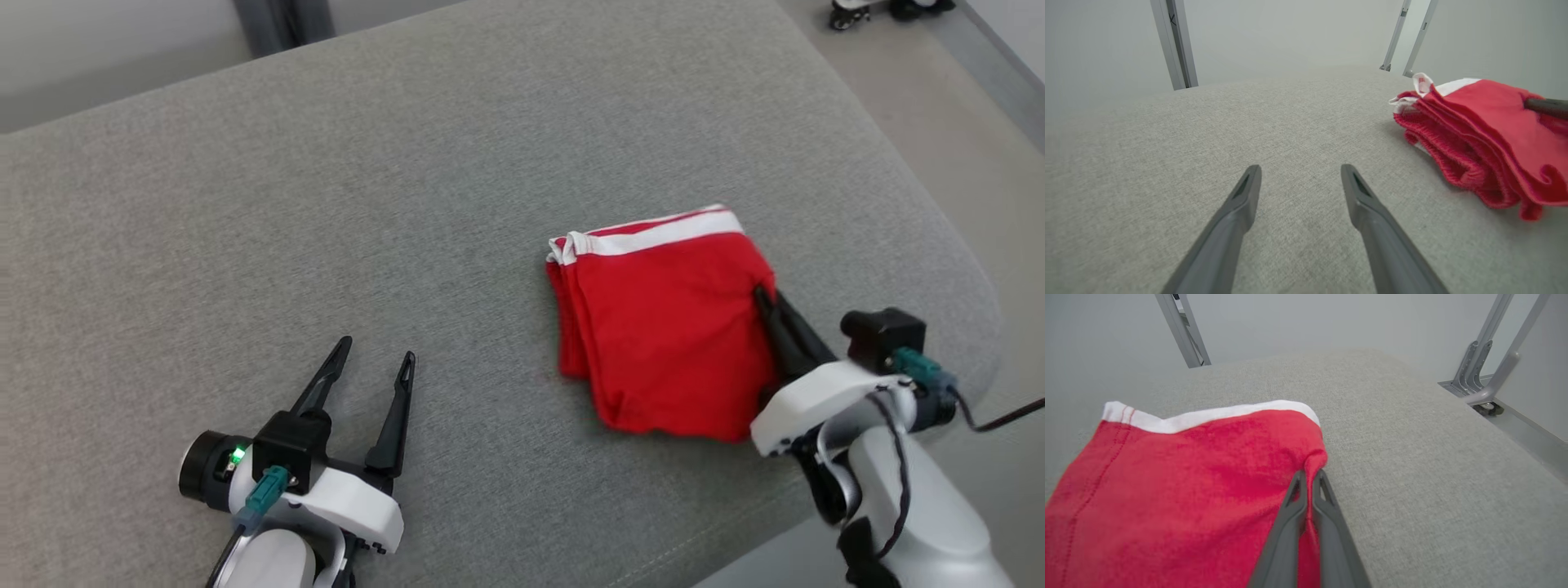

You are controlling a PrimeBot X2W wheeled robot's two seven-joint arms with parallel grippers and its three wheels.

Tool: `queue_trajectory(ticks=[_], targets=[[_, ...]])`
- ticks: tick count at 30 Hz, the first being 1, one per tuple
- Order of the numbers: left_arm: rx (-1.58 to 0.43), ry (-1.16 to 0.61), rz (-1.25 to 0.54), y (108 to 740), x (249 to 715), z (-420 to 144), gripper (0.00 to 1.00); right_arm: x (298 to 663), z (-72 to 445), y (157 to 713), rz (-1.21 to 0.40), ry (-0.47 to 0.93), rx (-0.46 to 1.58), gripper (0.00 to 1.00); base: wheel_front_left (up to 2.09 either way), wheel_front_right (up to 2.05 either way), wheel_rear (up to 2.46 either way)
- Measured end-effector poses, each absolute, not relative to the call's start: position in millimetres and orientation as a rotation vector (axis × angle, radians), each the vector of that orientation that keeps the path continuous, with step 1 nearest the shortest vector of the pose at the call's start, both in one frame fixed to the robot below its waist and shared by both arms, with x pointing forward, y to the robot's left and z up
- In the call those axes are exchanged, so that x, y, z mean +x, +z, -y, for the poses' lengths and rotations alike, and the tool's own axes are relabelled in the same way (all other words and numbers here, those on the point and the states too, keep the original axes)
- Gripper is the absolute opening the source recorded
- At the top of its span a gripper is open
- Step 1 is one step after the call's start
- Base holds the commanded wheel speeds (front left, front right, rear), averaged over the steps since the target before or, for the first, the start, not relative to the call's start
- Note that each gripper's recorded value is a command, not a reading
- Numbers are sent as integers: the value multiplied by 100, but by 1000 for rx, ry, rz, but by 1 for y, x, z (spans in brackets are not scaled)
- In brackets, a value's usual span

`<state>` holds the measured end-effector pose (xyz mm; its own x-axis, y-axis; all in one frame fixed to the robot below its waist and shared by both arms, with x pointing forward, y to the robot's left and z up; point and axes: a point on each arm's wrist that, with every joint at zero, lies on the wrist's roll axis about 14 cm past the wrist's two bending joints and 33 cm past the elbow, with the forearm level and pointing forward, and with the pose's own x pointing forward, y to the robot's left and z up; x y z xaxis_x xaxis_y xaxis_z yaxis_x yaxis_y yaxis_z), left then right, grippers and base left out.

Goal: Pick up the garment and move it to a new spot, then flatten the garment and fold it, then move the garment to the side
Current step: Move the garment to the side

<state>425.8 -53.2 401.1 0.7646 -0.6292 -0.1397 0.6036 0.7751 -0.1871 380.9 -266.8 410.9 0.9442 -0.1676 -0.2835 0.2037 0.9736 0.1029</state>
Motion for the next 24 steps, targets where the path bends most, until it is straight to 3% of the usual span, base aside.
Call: queue_trajectory(ticks=[12,24], targets=[[-80,-515,-201,389,445,-10,100,454,343,435,-245,-296,-64,0,0,0,0],[-55,-384,-224,376,451,-61,100,485,403,429,-293,-411,-204,0,0,0,0]])
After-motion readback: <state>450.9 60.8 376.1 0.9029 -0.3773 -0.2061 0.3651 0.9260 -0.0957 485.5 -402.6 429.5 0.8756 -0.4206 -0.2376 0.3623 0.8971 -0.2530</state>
